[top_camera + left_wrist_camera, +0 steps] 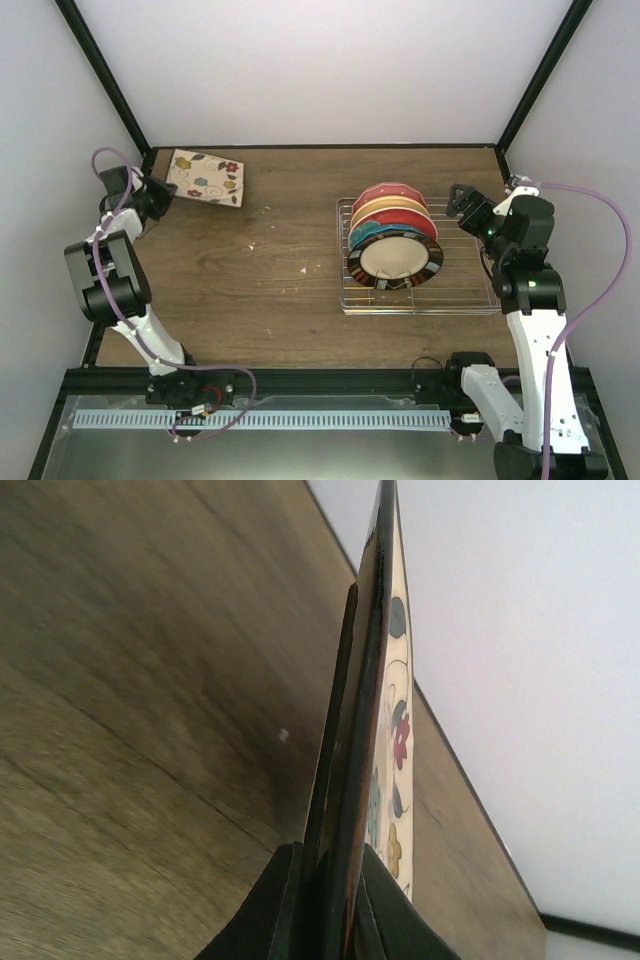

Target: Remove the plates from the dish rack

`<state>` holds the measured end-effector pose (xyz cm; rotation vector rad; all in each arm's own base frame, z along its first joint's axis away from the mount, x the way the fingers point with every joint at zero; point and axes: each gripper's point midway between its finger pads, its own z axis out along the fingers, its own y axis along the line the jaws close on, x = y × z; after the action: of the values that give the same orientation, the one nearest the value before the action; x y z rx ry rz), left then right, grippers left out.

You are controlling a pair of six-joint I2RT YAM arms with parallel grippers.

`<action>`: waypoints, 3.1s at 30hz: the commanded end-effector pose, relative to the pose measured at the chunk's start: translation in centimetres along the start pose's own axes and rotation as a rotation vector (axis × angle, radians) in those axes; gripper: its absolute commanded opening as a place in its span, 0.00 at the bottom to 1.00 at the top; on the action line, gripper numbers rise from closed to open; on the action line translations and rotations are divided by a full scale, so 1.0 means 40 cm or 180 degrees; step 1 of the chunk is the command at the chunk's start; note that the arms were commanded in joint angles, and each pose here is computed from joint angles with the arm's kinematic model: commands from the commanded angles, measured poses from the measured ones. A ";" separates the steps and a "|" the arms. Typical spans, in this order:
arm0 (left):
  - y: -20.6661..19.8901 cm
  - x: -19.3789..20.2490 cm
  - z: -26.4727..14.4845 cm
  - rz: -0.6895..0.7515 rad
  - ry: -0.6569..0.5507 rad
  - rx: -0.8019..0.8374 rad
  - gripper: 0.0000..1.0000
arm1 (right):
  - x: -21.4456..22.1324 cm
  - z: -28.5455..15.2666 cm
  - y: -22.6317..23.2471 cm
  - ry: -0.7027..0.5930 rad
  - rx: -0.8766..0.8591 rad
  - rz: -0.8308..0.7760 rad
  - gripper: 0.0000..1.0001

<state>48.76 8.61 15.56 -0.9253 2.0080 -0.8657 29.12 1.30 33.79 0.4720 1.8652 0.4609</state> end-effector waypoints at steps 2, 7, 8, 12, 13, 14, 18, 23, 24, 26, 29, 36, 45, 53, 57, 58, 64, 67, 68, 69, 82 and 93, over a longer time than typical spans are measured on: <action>-0.104 -0.098 -0.017 0.0257 -0.0360 0.0551 0.04 | -0.051 -0.035 0.035 -0.0208 -0.0105 -0.0068 1.00; -0.058 -0.086 0.017 0.0222 -0.0250 0.0442 0.04 | -0.056 -0.044 0.034 -0.0223 -0.0078 -0.0065 1.00; -0.048 -0.081 0.023 0.0209 -0.0218 0.0418 0.04 | -0.056 -0.045 0.033 -0.0223 -0.0068 -0.0066 1.00; -0.001 -0.064 0.036 0.0132 -0.0097 0.0309 0.04 | -0.060 -0.053 0.034 -0.0240 -0.0059 -0.0054 1.00; 0.011 -0.061 0.037 0.0116 -0.0084 0.0282 0.04 | -0.060 -0.055 0.034 -0.0243 -0.0061 -0.0048 1.00; 0.024 -0.057 0.038 0.0099 -0.0069 0.0245 0.04 | -0.060 -0.057 0.034 -0.0248 -0.0059 -0.0036 1.00; 0.070 -0.045 0.042 0.0041 0.0003 0.0118 0.11 | -0.056 -0.062 0.032 -0.0251 -0.0066 0.0013 1.00; 0.114 -0.030 0.041 0.0015 0.0065 0.0009 0.34 | -0.045 -0.066 0.029 -0.0226 -0.0074 0.0060 1.00; 0.119 -0.027 0.041 0.0001 0.0077 -0.0001 0.37 | -0.043 -0.066 0.028 -0.0217 -0.0070 0.0070 1.00; 0.126 -0.025 0.041 0.0049 0.0095 -0.0016 0.41 | -0.038 -0.071 0.026 -0.0211 -0.0072 0.0090 1.00; 0.136 -0.020 0.046 0.0065 0.0139 -0.0034 0.51 | -0.028 -0.075 0.018 -0.0193 -0.0046 0.0114 1.00; 0.171 -0.007 0.064 0.0021 0.0253 -0.0160 0.73 | -0.011 -0.079 -0.002 -0.0145 0.0061 0.0117 1.00; 0.208 -0.012 0.083 -0.0004 0.0316 -0.0347 0.93 | 0.001 -0.072 -0.017 -0.0127 0.0120 0.0133 1.00; 0.260 -0.023 0.065 -0.0076 0.0253 -0.0730 1.00 | 0.011 -0.061 -0.023 -0.0087 0.0136 0.0131 1.00; 0.312 -0.006 0.030 -0.0209 0.0250 -0.1001 1.00 | 0.014 -0.056 -0.023 -0.0069 0.0130 0.0132 1.00; 0.324 0.002 0.021 -0.0229 0.0266 -0.1064 1.00 | 0.016 -0.056 -0.024 -0.0062 0.0129 0.0132 1.00; 0.389 0.010 -0.055 -0.0335 0.0171 -0.1483 1.00 | 0.019 -0.062 -0.025 -0.0060 0.0138 0.0124 1.00; 0.365 -0.052 -0.095 -0.0263 -0.0078 -0.1534 1.00 | 0.020 -0.069 -0.027 -0.0066 0.0148 0.0127 1.00; 0.330 -0.076 -0.096 -0.0187 -0.0135 -0.1434 1.00 | 0.019 -0.073 -0.027 -0.0075 0.0151 0.0124 1.00; 0.276 -0.102 -0.094 -0.0079 -0.0175 -0.1265 0.99 | 0.018 -0.075 -0.028 -0.0085 0.0152 0.0126 1.00; -0.765 0.451 -0.147 0.3504 0.0621 0.2313 0.86 | 0.005 -0.063 -0.014 -0.0105 0.0081 0.0103 1.00; -0.796 0.948 -0.280 0.4833 0.1445 0.3269 0.63 | 0.016 -0.114 -0.040 -0.0184 0.0220 0.0091 1.00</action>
<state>34.95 -33.95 35.10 1.1068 1.6266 -1.0005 25.53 0.21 33.61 0.5445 1.8437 0.4180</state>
